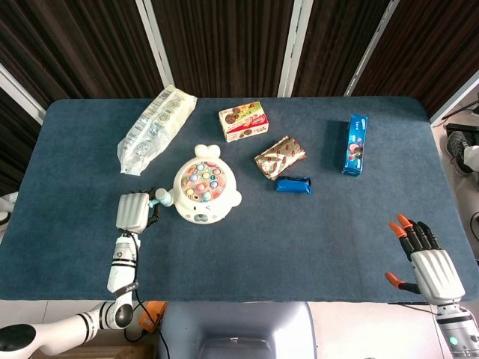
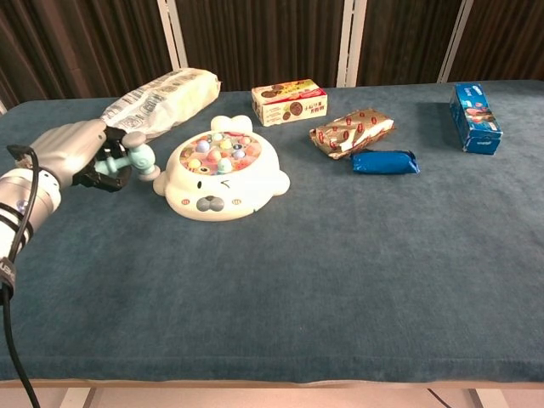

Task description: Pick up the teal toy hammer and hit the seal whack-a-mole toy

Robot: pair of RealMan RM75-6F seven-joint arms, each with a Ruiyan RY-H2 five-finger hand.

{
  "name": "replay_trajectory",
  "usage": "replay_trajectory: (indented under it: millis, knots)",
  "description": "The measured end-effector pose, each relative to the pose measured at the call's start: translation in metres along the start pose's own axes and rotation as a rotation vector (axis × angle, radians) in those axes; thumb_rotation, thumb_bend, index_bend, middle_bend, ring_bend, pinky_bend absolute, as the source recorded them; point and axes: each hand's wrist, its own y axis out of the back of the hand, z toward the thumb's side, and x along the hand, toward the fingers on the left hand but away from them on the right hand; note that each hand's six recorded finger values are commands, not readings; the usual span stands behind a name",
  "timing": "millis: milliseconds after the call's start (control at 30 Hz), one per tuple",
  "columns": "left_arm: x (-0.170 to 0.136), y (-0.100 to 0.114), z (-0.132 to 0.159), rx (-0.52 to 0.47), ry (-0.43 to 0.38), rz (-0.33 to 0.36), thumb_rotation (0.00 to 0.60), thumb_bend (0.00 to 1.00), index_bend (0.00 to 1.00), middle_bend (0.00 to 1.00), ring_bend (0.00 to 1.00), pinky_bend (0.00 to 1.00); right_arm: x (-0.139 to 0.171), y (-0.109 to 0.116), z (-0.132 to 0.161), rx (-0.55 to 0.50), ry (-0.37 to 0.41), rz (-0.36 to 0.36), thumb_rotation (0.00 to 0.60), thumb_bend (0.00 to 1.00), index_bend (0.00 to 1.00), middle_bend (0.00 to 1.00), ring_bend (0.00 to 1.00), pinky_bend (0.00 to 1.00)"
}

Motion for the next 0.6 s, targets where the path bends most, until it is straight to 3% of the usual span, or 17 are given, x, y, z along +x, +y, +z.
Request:
replay_trajectory:
  millis: [467, 533, 600]
  knots:
    - [-0.002, -0.038, -0.017, 0.064, 0.012, -0.064, 0.6, 0.64, 0.58, 0.72, 0.71, 1.0, 0.002, 0.001, -0.003, -0.003, -0.003, -0.001, 0.6, 0.31, 0.0, 0.0, 0.0, 0.0]
    - [-0.002, -0.04, -0.017, 0.066, 0.01, -0.068, 0.6, 0.59, 0.54, 0.68, 0.67, 0.96, 0.002, 0.001, -0.003, -0.003, -0.003, 0.001, 0.6, 0.31, 0.0, 0.0, 0.0, 0.0]
    - [-0.002, -0.041, -0.017, 0.061, 0.008, -0.071, 0.6, 0.53, 0.47, 0.61, 0.6, 0.86, 0.002, 0.001, -0.003, -0.003, -0.002, 0.002, 0.6, 0.31, 0.0, 0.0, 0.0, 0.0]
